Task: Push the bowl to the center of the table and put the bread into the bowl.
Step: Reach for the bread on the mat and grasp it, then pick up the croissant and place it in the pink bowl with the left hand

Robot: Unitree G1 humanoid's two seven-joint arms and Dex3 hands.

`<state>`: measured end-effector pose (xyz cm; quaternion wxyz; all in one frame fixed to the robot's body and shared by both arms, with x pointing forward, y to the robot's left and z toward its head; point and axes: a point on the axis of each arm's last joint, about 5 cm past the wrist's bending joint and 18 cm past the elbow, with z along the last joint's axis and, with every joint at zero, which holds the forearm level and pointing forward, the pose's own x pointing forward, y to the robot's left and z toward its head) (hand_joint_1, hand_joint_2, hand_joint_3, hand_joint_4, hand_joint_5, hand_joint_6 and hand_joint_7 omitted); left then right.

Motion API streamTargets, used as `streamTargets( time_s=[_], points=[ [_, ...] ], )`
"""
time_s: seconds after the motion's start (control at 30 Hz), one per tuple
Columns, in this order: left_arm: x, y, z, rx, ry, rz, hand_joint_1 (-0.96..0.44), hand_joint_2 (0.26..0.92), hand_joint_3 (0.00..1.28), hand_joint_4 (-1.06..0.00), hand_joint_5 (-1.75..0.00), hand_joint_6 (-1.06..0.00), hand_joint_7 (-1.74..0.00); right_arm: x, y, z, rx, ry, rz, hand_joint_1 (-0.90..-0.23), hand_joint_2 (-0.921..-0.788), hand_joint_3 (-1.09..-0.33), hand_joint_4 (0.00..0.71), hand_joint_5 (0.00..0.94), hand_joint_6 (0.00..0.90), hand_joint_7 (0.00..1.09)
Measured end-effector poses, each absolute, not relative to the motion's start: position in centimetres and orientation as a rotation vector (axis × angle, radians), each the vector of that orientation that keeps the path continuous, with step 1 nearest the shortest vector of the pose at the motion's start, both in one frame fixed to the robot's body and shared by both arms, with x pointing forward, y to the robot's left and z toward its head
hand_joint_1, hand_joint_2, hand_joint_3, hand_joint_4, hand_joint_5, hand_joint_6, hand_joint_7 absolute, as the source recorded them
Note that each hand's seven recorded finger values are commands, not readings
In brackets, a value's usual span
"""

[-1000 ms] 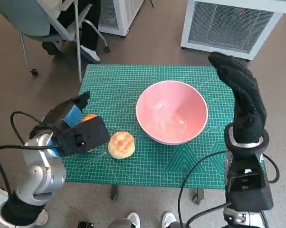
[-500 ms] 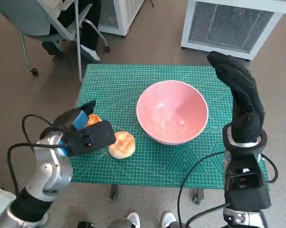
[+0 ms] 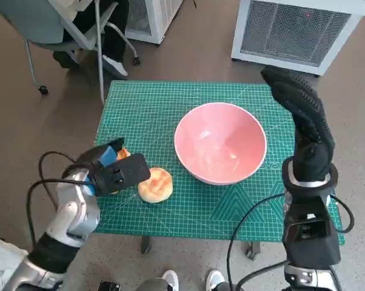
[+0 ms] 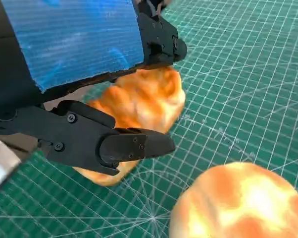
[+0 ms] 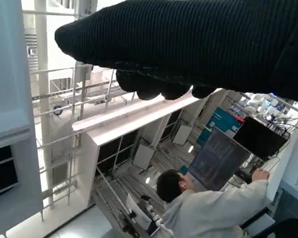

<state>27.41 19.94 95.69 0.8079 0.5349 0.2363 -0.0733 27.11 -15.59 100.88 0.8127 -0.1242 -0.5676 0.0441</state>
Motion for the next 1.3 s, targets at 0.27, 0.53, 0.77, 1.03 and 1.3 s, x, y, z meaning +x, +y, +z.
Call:
streamTargets(
  time_s=[0.27, 0.53, 0.77, 1.03, 1.3],
  points=[
    [27.9, 20.6, 94.9, 1.123, 0.45, -0.099, -0.27, 0.921, 0.15, -0.56, -1.39, -0.55, -1.12, 27.1, -15.5, 100.9, -0.262, -1.214, 0.096, -0.385, -0.921, -0.564, 0.41, 0.001, 0.005, 0.86],
    [28.3, 21.1, 93.8, 1.12, 0.364, -0.039, -0.01, 0.917, 0.06, -0.73, -1.27, -0.63, -1.01, 27.1, -15.4, 100.9, -0.26, -1.217, 0.103, -0.387, -0.921, -0.566, 0.409, 0.001, 0.0, 0.87],
    [28.3, 21.4, 93.6, 1.103, 0.298, -0.006, 0.0, 0.916, 0.05, -0.76, -1.22, -0.63, -1.03, 26.9, -15.3, 100.9, -0.259, -1.222, 0.108, -0.387, -0.921, -0.566, 0.41, 0.001, -0.001, 0.88],
    [27.7, 20.9, 95.7, 1.054, 0.147, 0.039, 0.0, 0.92, 0.06, -0.75, -1.19, -0.6, -1.1, 26.8, -15.3, 100.7, -0.254, -1.216, 0.108, -0.384, -0.921, -0.567, 0.412, 0.002, -0.001, 0.88],
    [27.1, 19.0, 100.2, 1.028, -0.192, 0.127, 0.0, 0.906, 0.02, -0.82, -1.09, -0.68, -1.04, 26.8, -15.3, 100.7, -0.248, -1.217, 0.107, -0.379, -0.921, -0.567, 0.422, 0.007, -0.001, 0.88]
  ],
)
